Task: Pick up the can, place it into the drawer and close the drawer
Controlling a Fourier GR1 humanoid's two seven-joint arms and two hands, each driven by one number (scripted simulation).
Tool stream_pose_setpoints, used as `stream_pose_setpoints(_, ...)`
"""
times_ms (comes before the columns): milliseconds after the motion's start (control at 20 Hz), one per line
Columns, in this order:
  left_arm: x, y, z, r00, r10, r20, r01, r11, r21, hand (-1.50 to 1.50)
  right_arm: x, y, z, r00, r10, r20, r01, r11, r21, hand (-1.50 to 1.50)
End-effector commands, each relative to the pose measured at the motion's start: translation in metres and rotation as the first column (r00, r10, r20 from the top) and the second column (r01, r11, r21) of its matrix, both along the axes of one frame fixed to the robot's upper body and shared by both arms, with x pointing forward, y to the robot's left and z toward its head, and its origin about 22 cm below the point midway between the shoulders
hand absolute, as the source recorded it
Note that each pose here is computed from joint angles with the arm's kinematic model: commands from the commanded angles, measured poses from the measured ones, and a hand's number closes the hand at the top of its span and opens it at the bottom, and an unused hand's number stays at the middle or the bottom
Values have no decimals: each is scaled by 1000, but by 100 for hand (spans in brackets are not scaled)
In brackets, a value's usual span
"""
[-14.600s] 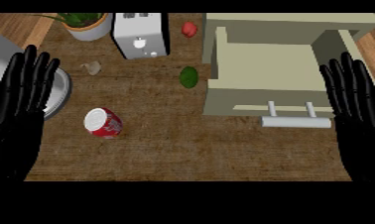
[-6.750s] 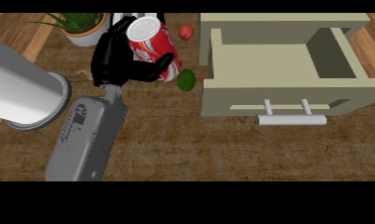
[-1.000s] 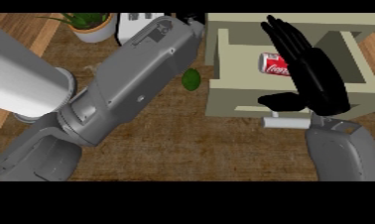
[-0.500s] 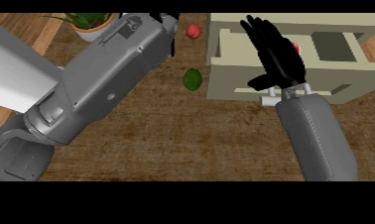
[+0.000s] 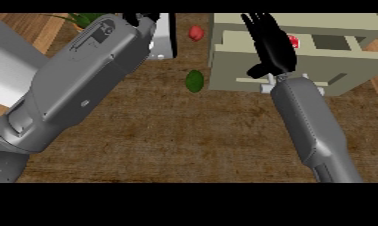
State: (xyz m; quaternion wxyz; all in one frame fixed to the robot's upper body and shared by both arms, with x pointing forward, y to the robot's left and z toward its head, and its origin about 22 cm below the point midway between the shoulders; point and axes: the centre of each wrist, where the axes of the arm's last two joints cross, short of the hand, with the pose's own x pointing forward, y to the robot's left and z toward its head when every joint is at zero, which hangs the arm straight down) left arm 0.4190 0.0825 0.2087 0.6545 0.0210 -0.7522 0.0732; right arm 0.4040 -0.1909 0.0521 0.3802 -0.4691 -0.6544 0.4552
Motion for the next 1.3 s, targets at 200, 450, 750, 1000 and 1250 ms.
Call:
stream_pose_setpoints(200, -4, 10, 5, 1000, 14, 3, -14, 1000, -21, -150, 18, -8, -18, 998, -49, 25, 49, 999, 12, -150)
stream_pose_setpoints(450, -11, 28, 17, 1000, -6, 20, 6, 1000, -2, -150, 26, -18, -17, 994, -90, 68, 88, 996, 25, -150)
stream_pose_setpoints(750, -18, 21, 12, 1000, 0, 23, 0, 1000, 12, -150, 41, -2, 2, 987, -104, 126, 103, 995, 13, -150)
stream_pose_setpoints(1000, -23, 29, 22, 999, -32, 21, 32, 999, 0, -150, 60, -20, 51, 975, -144, 170, 143, 990, 23, -150)
stream_pose_setpoints(1250, -27, 34, 19, 999, -26, 26, 26, 1000, 4, -150, 62, -15, 53, 973, -169, 157, 169, 986, 16, -150)
